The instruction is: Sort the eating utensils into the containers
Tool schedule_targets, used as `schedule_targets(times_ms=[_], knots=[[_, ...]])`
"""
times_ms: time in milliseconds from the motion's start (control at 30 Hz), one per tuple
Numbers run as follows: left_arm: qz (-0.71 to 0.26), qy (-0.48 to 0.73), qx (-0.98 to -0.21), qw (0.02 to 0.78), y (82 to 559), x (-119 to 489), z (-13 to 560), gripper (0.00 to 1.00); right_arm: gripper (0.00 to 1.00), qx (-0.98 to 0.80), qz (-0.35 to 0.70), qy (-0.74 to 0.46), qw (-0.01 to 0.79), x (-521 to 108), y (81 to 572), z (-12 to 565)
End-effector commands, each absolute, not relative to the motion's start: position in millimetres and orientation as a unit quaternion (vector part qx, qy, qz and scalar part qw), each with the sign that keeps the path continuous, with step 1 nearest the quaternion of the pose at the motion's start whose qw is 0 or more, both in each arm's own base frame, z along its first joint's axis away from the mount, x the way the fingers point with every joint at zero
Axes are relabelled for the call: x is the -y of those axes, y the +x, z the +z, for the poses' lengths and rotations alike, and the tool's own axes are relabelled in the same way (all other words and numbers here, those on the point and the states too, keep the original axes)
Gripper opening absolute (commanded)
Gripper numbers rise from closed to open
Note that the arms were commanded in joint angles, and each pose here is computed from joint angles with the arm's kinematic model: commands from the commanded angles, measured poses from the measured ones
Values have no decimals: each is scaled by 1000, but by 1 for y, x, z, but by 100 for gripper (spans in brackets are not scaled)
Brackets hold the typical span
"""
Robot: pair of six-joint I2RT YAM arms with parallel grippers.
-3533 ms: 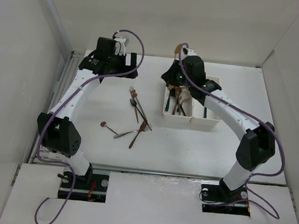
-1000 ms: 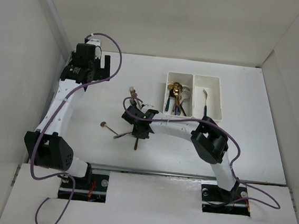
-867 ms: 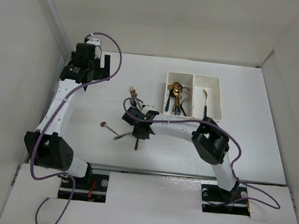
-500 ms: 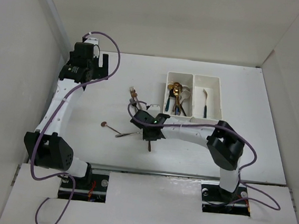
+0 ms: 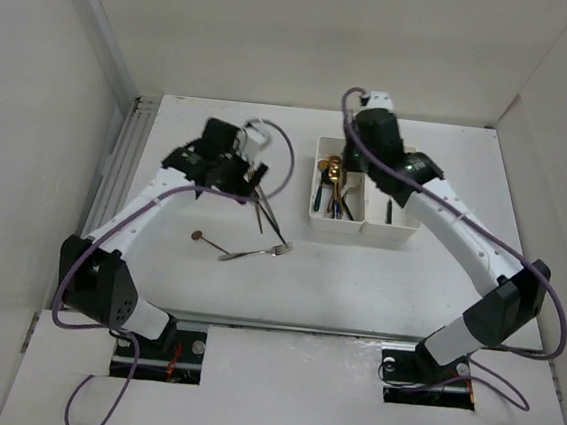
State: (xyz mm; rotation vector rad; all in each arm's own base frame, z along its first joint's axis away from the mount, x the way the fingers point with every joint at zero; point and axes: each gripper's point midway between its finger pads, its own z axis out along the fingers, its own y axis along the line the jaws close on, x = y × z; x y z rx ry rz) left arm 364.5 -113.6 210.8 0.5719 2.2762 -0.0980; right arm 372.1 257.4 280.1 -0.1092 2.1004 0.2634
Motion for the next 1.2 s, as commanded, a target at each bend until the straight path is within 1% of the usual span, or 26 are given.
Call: schedule_targets(times_ms=[0, 33, 67, 100, 200, 367, 467, 500, 533, 567, 600, 633, 667, 700, 733, 767, 833, 867, 967, 1000, 1100, 1133, 1167], knots=[[-56, 401, -858, 316, 309, 155, 158, 78, 0, -874, 70, -72, 476, -192, 407, 257], [-58, 426, -846, 316, 303, 160, 152, 78, 0, -873, 67, -76, 477, -177, 412, 255], [-55, 465, -833, 295, 289, 158, 134, 78, 0, -874, 66, -72, 477, -166, 418, 251], [-54, 487, -821, 293, 283, 162, 130, 78, 0, -878, 54, -56, 472, -146, 429, 242], [-54, 542, -800, 253, 268, 165, 105, 78, 0, -890, 31, -39, 453, -119, 449, 215], [-72, 577, -788, 205, 251, 183, 72, 79, 0, -919, 22, -42, 392, -105, 462, 155], [-78, 583, -787, 183, 248, 187, 57, 79, 0, -925, 6, -43, 378, -103, 469, 142], [-84, 584, -786, 187, 248, 190, 57, 79, 0, -931, -2, -43, 362, -101, 471, 129], [-86, 583, -786, 187, 248, 194, 55, 79, 3, -934, -4, -44, 353, -101, 471, 125], [-86, 587, -784, 180, 242, 193, 51, 79, 10, -934, -4, -44, 353, -102, 475, 128], [-86, 587, -783, 185, 246, 196, 49, 79, 25, -942, -2, -48, 331, -104, 471, 117], [-81, 587, -784, 186, 244, 197, 44, 79, 32, -944, -3, -48, 325, -104, 471, 116], [-82, 592, -780, 186, 243, 201, 41, 78, 37, -943, 3, -50, 330, -106, 473, 122], [-77, 592, -782, 179, 242, 198, 35, 78, 43, -946, 3, -46, 320, -106, 470, 116], [-78, 596, -779, 179, 241, 202, 33, 78, 51, -944, 6, -41, 327, -107, 474, 122], [-78, 593, -783, 171, 239, 200, 26, 77, 54, -945, 12, -37, 326, -109, 474, 122], [-79, 589, -785, 175, 242, 203, 24, 77, 58, -939, 17, -32, 341, -110, 474, 140], [-80, 589, -784, 180, 243, 204, 22, 75, 58, -936, 19, -31, 350, -110, 475, 148], [-80, 585, -788, 178, 245, 206, 15, 67, 59, -926, 26, -24, 376, -110, 472, 172], [-75, 585, -790, 168, 244, 204, 9, 59, 59, -923, 24, -22, 383, -108, 472, 176], [-70, 585, -793, 157, 243, 201, 2, 38, 59, -916, 23, -18, 401, -104, 465, 193], [-70, 585, -794, 150, 242, 200, -2, 20, 59, -914, 19, -11, 404, -102, 463, 196], [-65, 585, -794, 151, 243, 198, -2, 6, 59, -911, 15, -8, 411, -99, 462, 202]])
